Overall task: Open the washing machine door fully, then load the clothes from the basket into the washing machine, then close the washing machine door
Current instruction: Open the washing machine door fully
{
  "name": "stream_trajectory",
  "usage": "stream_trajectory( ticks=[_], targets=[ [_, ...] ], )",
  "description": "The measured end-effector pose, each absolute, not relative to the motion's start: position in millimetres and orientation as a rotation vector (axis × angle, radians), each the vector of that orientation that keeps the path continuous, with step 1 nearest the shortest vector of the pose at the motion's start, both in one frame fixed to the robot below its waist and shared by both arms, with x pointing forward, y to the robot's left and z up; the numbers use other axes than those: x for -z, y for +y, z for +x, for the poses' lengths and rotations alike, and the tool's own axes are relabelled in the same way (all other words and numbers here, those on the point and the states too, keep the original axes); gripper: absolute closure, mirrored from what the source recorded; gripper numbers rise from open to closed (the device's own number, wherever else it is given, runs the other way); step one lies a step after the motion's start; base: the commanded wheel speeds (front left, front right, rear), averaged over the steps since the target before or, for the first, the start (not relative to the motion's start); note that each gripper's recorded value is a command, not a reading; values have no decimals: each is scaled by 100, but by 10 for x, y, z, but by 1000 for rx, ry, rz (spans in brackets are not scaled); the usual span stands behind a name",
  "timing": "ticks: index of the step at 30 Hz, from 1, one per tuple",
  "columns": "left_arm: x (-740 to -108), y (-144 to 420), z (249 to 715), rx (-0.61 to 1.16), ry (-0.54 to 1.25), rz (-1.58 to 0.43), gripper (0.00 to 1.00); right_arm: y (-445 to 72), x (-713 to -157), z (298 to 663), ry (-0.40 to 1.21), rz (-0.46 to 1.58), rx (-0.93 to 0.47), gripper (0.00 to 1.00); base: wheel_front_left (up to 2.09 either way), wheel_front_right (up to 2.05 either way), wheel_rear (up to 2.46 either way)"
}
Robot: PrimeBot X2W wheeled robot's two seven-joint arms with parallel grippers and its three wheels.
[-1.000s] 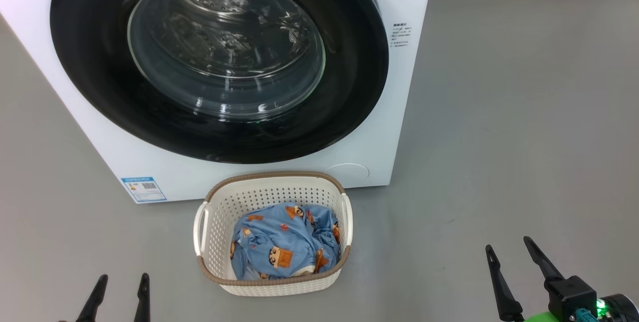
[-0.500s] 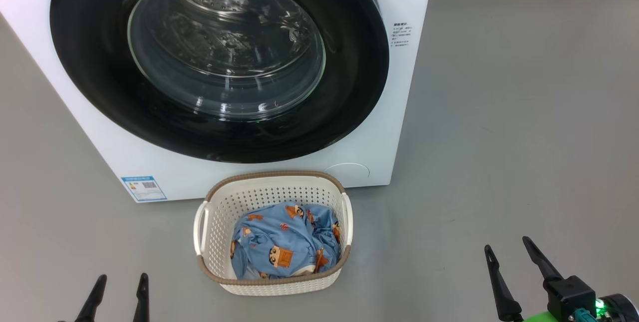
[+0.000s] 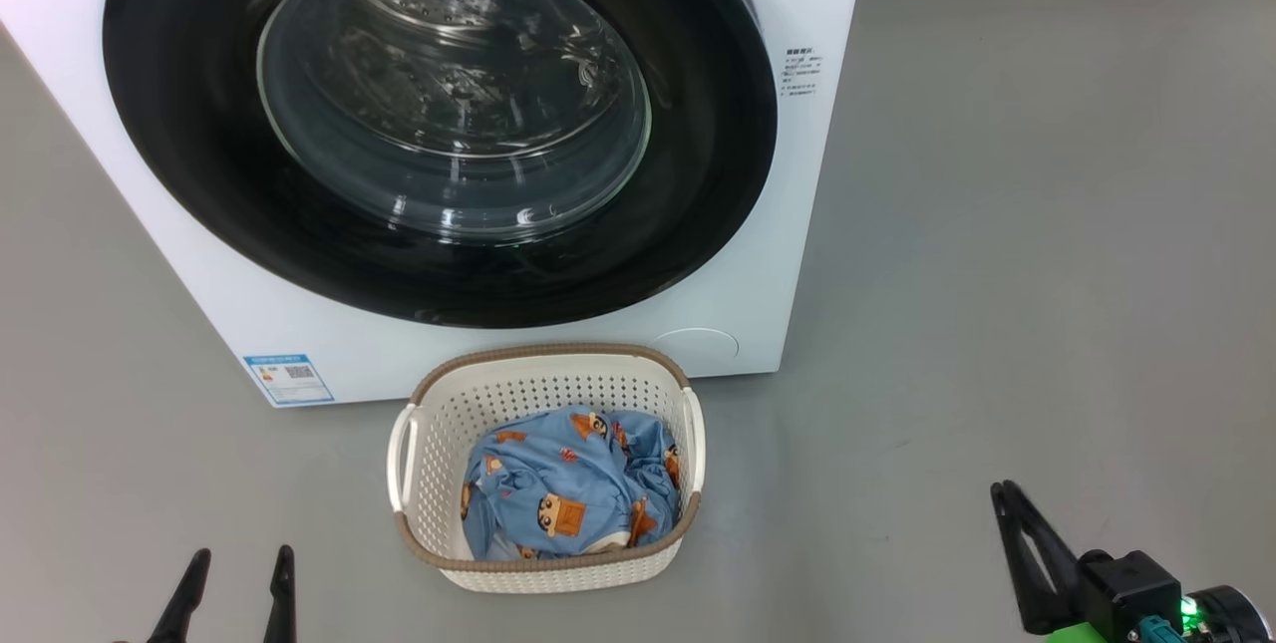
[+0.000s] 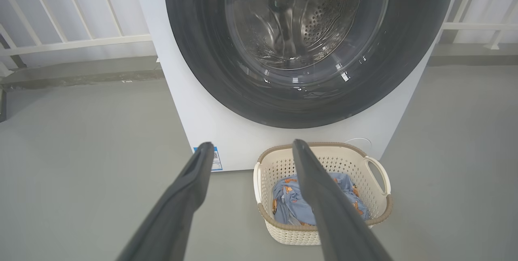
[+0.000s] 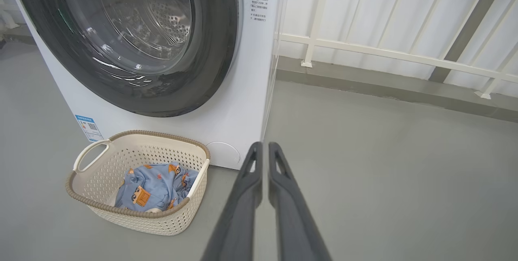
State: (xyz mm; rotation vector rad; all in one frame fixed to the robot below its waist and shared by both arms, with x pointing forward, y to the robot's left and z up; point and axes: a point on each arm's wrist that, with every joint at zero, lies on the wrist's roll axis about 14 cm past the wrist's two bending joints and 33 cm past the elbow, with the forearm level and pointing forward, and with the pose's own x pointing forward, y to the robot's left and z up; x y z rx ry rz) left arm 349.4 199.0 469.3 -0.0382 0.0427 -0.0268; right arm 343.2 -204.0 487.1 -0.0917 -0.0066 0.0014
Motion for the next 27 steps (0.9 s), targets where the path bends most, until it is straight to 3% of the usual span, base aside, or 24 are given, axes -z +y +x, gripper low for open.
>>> stream_trajectory(
  ticks=[7, 15, 27],
  targets=[
    [-4702, 1984, 3500, 26, 39, -41, 0, -2022, -4887, 3426, -15, -49, 0, 100, 0, 0, 0],
    [-4695, 1970, 3507, 26, 41, -47, 0, -2309, -4949, 3395, -70, 257, 126, 100, 0, 0, 0],
    [-4686, 1962, 3487, 24, 41, -53, 0, -2723, -4527, 3280, -123, 1093, 420, 100, 0, 0, 0]
  ],
)
